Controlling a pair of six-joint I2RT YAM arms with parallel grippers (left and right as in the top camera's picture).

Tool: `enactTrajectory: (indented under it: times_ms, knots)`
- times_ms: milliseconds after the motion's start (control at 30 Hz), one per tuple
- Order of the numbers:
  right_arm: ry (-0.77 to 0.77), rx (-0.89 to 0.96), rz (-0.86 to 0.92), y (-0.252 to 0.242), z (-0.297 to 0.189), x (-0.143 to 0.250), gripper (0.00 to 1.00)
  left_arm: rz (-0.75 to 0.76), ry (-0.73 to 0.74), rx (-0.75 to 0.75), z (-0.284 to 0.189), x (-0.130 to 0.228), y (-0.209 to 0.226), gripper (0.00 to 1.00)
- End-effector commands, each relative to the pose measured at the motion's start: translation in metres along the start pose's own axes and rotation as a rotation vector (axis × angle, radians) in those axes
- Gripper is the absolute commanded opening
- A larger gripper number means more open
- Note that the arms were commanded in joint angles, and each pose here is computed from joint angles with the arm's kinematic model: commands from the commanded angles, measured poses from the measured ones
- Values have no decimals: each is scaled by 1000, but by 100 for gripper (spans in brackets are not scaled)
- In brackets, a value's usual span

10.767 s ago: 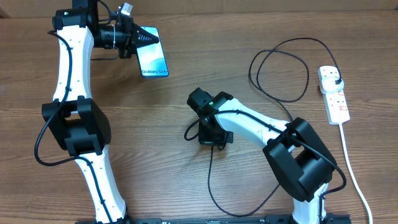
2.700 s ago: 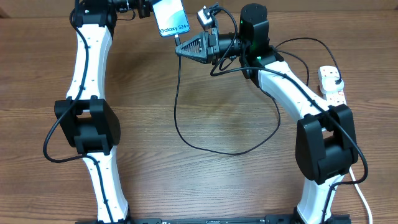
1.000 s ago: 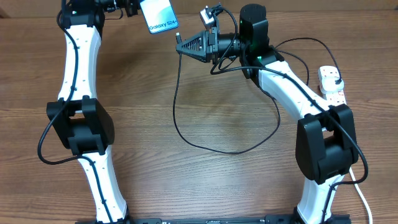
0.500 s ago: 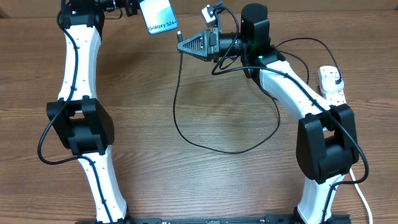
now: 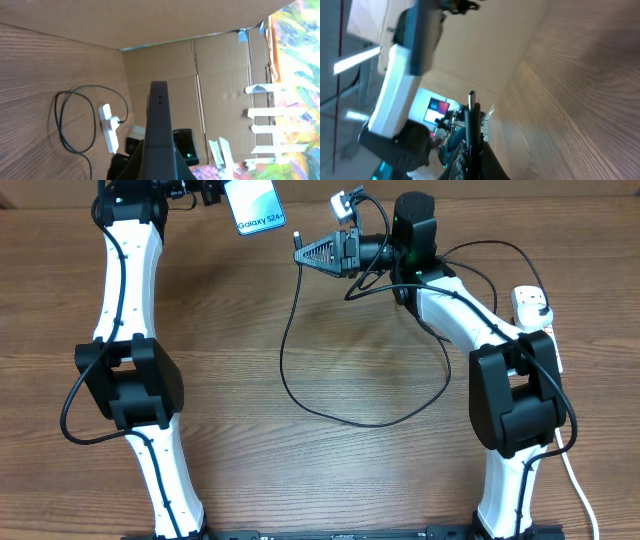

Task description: Plug charger to phone and switch on socket

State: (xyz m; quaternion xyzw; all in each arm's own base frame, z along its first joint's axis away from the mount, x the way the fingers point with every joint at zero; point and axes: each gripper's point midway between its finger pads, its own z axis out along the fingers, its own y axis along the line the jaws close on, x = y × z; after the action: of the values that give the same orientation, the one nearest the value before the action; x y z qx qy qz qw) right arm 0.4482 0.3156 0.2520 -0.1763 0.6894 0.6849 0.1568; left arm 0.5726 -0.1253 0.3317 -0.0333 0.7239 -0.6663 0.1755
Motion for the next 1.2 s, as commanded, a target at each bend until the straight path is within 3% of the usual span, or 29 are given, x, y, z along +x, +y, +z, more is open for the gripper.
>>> enactTrajectory:
  times_ms: [0, 1167]
  knots:
    - [40, -36, -50, 13, 0, 4, 4, 8, 27, 17, 1, 4, -7, 4]
    - [30, -98, -102, 42, 3, -2, 4, 135, 3, 57, 30, 4, -31, 4]
